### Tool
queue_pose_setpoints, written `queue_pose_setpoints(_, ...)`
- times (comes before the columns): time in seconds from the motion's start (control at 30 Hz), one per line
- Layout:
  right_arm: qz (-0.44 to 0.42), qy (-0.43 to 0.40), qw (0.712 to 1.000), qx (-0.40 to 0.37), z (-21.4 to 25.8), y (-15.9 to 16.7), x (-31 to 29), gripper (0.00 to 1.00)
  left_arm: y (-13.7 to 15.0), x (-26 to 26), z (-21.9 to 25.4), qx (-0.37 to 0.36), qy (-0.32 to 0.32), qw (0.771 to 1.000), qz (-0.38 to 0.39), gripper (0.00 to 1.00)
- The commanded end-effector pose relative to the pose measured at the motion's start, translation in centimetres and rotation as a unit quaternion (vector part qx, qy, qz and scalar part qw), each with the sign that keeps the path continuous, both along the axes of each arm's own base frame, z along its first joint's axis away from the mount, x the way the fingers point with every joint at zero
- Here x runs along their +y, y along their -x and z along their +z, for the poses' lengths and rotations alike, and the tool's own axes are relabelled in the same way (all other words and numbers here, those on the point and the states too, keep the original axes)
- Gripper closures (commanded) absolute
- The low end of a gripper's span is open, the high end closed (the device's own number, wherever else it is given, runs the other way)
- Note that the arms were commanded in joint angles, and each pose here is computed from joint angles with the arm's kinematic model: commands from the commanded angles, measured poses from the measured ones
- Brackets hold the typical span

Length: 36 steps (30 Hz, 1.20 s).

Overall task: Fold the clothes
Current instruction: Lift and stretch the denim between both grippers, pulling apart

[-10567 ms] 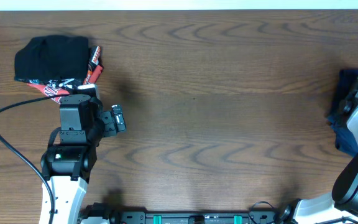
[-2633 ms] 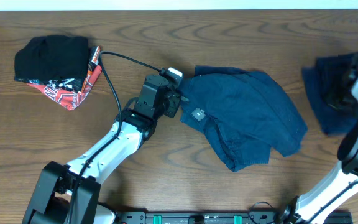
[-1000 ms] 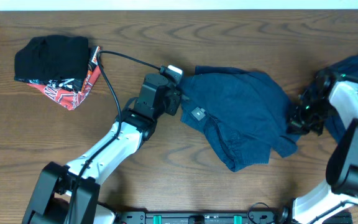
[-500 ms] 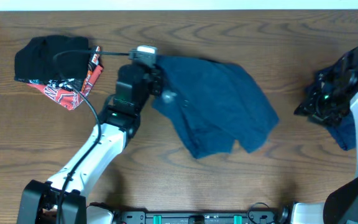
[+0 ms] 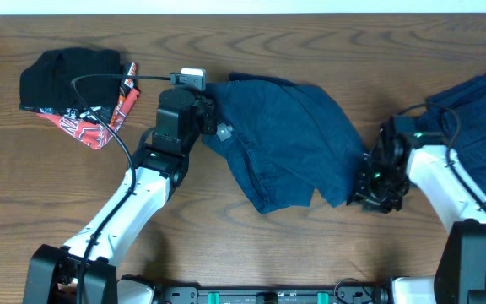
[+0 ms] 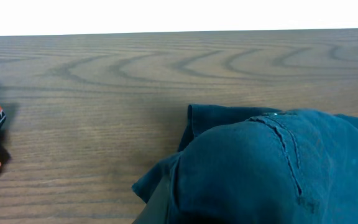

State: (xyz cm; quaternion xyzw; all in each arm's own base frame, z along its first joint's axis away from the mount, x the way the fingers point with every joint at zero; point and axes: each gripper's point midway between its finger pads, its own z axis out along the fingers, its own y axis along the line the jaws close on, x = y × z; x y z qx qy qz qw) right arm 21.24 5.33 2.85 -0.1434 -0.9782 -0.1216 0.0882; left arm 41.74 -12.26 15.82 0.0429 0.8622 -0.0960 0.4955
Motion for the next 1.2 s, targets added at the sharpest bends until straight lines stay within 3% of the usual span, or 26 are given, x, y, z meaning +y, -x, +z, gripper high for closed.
queue_pose_setpoints(0.0,-0.004,-0.001,1.0,-0.014,-1.5,-0.1,1.2,0.65,-0.2,0.2,0.7,-0.007,0.004,1.0,0.007,0.94)
queue_pose_setpoints(0.23,0.015,-0.007,0.998,-0.062,-2.8,-1.4,2.9,0.68,0.0,0.2,0.3,0.002,0.001,1.0,0.007,0.94)
queue_pose_setpoints(0.37,0.014,-0.008,0.997,-0.069,-3.2,-1.4,3.4,0.99,0.2,0.3,-0.1,0.01,-0.001,1.0,0.007,0.94)
queue_pose_setpoints(0.6,0.016,0.012,0.994,-0.111,-1.4,-3.1,2.7,0.99,1.0,0.5,-1.1,0.036,-0.01,0.999,0.006,0.94)
queue_pose_setpoints(0.77,-0.015,0.019,0.972,-0.236,8.5,-7.8,1.1,0.99,1.9,0.7,2.8,-0.008,-0.003,1.0,0.001,0.94)
queue_pose_setpoints(0.9,-0.056,0.05,0.925,-0.373,19.5,-10.7,-2.5,0.99,3.3,1.1,9.1,-0.085,0.023,0.996,0.001,0.94)
queue_pose_setpoints(1.03,-0.08,0.068,0.883,-0.458,28.0,-10.5,-5.1,0.99,6.3,2.0,15.4,-0.165,0.05,0.985,-0.001,0.94)
queue_pose_setpoints(1.17,-0.076,0.087,0.856,-0.504,33.3,-9.1,-6.1,0.99,9.7,3.1,20.6,-0.237,0.073,0.969,0.0,0.94)
